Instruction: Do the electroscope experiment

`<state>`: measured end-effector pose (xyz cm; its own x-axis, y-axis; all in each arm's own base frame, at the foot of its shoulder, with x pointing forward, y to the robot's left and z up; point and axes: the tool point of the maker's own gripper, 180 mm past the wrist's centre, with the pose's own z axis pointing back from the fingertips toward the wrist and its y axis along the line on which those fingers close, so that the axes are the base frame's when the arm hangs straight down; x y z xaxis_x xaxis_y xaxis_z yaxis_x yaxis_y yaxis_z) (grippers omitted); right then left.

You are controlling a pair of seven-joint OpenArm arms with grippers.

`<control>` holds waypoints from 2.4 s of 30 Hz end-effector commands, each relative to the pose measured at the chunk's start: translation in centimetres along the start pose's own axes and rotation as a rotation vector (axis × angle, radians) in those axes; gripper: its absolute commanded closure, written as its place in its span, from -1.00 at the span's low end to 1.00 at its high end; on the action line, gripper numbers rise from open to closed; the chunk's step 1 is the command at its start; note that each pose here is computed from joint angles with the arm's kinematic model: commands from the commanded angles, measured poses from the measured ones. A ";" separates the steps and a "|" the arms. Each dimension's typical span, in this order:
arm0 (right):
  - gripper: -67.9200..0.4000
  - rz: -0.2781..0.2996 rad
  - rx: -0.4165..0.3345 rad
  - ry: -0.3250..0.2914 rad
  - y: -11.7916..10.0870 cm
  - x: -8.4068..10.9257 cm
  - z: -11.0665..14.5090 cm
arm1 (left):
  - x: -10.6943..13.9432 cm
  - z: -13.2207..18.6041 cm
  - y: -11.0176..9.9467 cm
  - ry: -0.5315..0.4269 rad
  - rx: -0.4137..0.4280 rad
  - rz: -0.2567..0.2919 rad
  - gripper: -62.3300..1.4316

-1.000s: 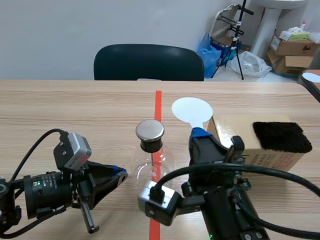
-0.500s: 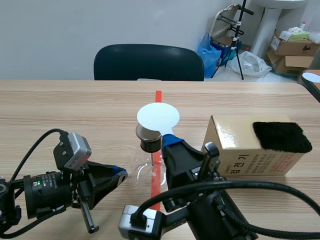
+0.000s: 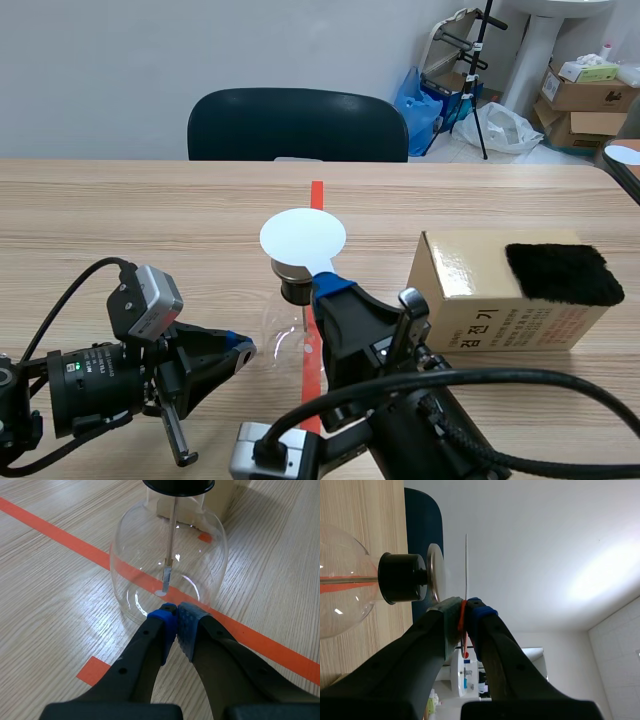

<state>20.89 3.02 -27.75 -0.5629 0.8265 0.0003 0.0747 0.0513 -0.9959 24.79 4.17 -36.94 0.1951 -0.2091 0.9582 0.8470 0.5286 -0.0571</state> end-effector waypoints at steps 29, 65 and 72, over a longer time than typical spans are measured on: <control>0.96 0.008 -0.036 0.128 -1.0 -2.6 -0.3 | 1.4 -0.4 0.1 -0.049 0.000 -0.003 0.86; 0.96 0.012 -0.032 0.535 -0.9 -9.8 2.3 | 1.4 -0.4 0.1 -0.049 0.000 -0.003 0.86; 0.96 0.012 -0.032 0.534 -0.9 -9.7 2.3 | 1.4 -0.4 0.1 -0.050 0.000 -0.003 0.86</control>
<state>23.97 -6.21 -28.03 -0.0619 0.9973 0.0401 0.0745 0.0446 -0.9962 24.79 4.17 -36.94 0.1951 -0.2091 0.9582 0.8470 0.5286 -0.0571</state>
